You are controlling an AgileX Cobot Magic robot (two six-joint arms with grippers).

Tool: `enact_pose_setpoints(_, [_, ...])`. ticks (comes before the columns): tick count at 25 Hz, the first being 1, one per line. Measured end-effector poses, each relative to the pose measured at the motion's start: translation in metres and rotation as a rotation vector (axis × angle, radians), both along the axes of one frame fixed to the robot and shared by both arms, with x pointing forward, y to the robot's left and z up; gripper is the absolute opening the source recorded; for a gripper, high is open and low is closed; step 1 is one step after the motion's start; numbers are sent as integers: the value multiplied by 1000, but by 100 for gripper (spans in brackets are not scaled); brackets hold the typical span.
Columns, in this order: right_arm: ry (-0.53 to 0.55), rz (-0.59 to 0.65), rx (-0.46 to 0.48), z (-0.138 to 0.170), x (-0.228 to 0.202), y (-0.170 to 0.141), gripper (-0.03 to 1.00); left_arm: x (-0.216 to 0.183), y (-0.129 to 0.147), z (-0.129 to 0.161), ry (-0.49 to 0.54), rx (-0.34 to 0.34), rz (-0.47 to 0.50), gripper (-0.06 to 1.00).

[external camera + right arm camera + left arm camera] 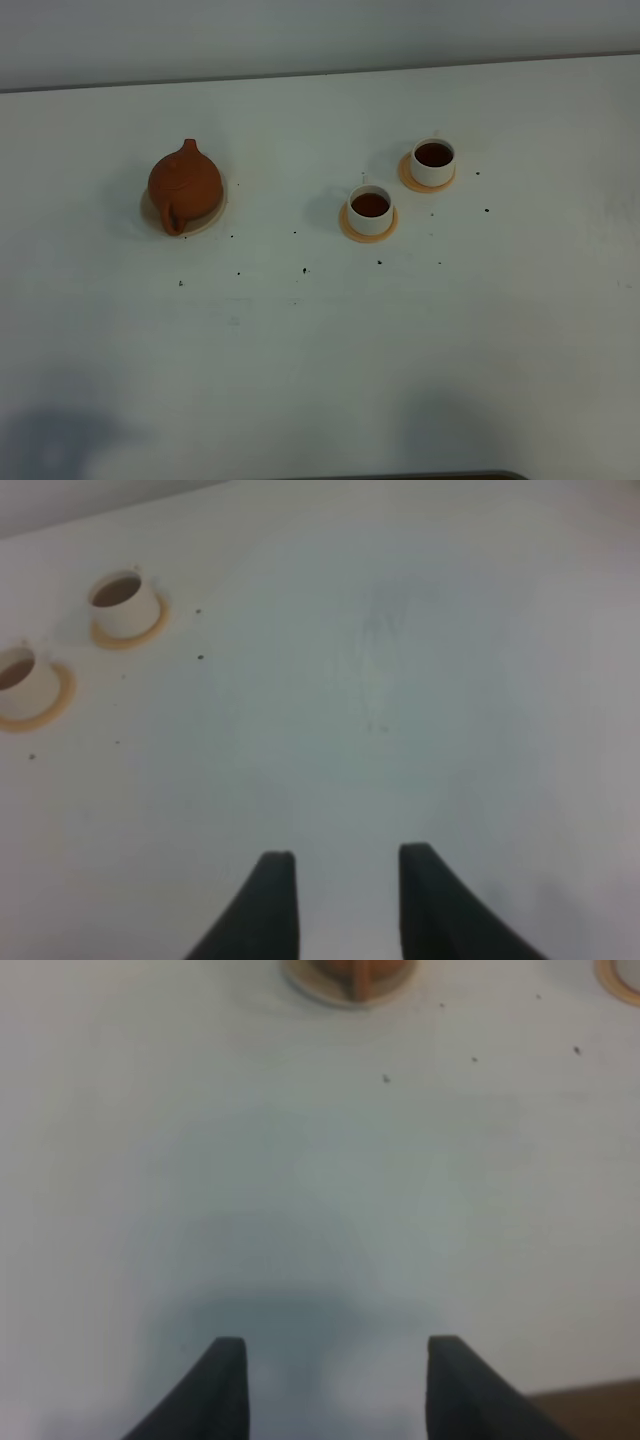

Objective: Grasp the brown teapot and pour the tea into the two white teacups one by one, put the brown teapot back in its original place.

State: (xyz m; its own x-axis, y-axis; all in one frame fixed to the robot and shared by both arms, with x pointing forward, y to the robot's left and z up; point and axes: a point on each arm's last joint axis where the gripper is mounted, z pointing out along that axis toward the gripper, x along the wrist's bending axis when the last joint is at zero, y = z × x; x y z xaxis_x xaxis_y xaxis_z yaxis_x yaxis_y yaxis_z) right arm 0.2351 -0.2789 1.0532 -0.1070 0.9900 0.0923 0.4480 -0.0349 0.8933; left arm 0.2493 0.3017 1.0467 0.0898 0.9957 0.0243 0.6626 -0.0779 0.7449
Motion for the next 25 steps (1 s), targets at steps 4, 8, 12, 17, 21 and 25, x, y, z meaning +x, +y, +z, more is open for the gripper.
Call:
enact_pose_setpoints(4, [0, 0, 0, 0, 0, 0, 24, 0, 0, 0, -1, 0, 28, 41])
enact_pose_setpoints(8, [-3, 0, 0, 0, 0, 0, 24, 0, 0, 0, -1, 0, 28, 41])
enact_pose_setpoints(12, [-8, 0, -1, 0, -1, 0, 24, 0, 0, 0, -1, 0, 28, 41])
enact_pose_setpoints(17, [-8, 0, -1, 0, -1, 0, 24, 0, 0, 0, -1, 0, 28, 41])
enact_pose_setpoints(21, [-1, 0, 0, 0, 0, 0, 24, 0, 0, 0, -1, 0, 28, 41])
enact_pose_setpoints(25, [0, 0, 0, 0, 0, 0, 24, 0, 0, 0, -1, 0, 28, 41])
